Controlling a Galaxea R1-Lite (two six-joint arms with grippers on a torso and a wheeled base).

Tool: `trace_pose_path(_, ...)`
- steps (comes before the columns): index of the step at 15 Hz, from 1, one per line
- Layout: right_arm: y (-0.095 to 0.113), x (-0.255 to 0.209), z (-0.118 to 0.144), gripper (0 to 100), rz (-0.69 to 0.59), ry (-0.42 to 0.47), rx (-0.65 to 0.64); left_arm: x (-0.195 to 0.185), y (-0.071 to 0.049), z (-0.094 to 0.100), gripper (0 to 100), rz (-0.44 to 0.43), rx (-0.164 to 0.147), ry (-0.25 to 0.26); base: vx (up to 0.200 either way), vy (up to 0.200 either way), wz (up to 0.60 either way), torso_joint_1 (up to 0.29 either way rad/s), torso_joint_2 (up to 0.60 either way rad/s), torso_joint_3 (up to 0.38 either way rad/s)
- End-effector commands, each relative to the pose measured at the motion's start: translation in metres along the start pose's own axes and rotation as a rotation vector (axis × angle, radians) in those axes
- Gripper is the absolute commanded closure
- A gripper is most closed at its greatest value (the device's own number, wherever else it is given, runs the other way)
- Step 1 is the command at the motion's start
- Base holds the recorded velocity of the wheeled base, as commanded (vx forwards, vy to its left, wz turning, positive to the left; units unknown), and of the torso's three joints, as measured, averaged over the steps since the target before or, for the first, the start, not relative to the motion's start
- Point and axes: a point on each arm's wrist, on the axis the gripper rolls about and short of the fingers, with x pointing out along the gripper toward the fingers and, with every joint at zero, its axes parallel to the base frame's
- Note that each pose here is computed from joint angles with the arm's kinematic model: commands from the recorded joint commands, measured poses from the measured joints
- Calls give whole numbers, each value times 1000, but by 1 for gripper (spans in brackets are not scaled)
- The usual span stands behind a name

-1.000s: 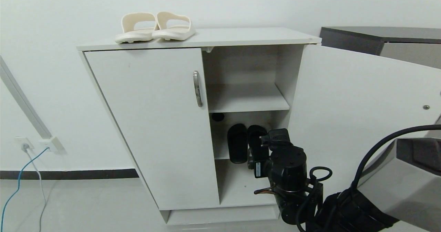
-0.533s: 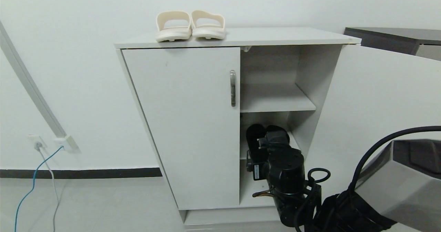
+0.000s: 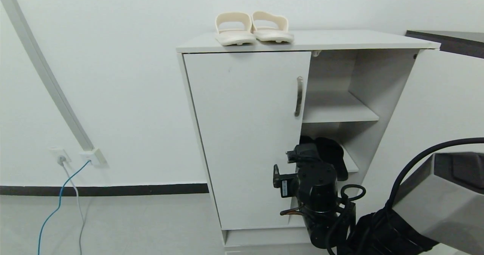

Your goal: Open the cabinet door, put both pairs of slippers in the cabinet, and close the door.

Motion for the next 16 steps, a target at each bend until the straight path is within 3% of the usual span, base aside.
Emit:
trace_pose_path(1, -1, -2, 1, 0, 0, 0, -2, 0, 0, 0, 100, 3, 1, 1, 0, 0, 0, 0, 0, 0)
trace_pose_path(8, -15, -6, 2, 0, -4, -56, -29, 0, 0, 0, 100, 5, -4, 1, 0, 0, 0, 0, 0, 0)
trace_pose_path(16, -15, -7, 1, 0, -1, -56, -31, 0, 0, 0, 100, 5, -4, 1, 0, 0, 0, 0, 0, 0)
